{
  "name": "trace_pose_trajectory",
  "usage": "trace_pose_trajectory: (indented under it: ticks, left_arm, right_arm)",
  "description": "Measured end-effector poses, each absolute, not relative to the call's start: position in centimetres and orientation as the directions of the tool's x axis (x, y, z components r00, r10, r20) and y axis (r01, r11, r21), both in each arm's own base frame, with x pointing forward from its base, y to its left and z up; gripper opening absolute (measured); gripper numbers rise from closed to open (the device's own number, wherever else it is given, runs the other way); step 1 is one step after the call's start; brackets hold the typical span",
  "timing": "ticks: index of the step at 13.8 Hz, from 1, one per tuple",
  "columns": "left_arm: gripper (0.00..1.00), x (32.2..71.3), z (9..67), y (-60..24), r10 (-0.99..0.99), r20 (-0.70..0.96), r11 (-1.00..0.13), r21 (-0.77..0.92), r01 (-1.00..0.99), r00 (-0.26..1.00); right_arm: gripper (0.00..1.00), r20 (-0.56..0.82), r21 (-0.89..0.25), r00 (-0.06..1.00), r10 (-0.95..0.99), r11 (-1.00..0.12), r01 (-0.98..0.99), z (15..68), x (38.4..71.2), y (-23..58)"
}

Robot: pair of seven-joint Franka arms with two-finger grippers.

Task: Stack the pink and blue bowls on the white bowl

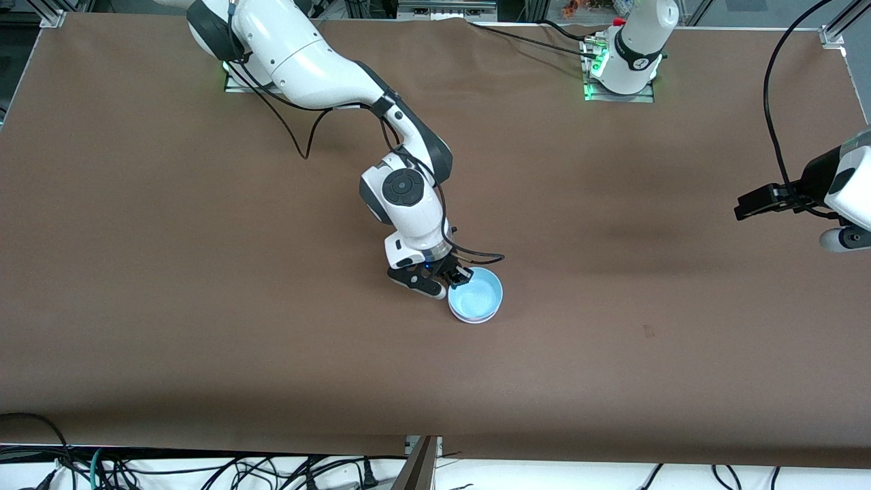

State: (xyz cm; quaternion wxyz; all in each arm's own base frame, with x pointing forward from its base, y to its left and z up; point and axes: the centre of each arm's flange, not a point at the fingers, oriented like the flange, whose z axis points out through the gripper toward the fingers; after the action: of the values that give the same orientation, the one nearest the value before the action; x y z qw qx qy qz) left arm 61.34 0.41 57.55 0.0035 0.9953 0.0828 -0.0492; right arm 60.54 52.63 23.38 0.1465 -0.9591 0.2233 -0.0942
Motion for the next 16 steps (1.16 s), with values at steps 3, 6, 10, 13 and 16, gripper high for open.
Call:
trace_pose_trajectory:
  ticks: [3,6,10,13,16]
  left_arm:
    - [1.00,61.3,57.6,0.4,0.165,-0.098,-0.986,-0.001,0.165,0.981]
    - [1.00,61.3,57.6,0.4,0.165,-0.098,-0.986,-0.001,0.165,0.981]
    - [1.00,61.3,57.5,0.4,0.165,-0.099,-0.986,-0.001,0.165,0.981]
    - [1.00,61.3,57.5,0.4,0.165,-0.099,-0.986,-0.001,0.165,0.981]
    - [1.00,61.3,57.5,0.4,0.165,-0.099,-0.986,-0.001,0.166,0.981]
  right_arm:
    - [0.02,0.133,-0.312,0.888,-0.441,-0.869,-0.385,23.1,60.4,52.7]
    - [0.08,0.134,-0.311,0.888,-0.440,-0.869,-0.384,23.0,60.4,52.7]
    - [0.50,0.141,-0.319,0.885,-0.443,-0.867,-0.383,23.5,60.7,52.7]
    - [0.80,0.144,-0.305,0.882,-0.448,-0.868,-0.391,24.7,61.3,52.3]
    - [1.00,0.178,-0.272,0.894,-0.411,-0.894,-0.357,30.7,63.7,49.4]
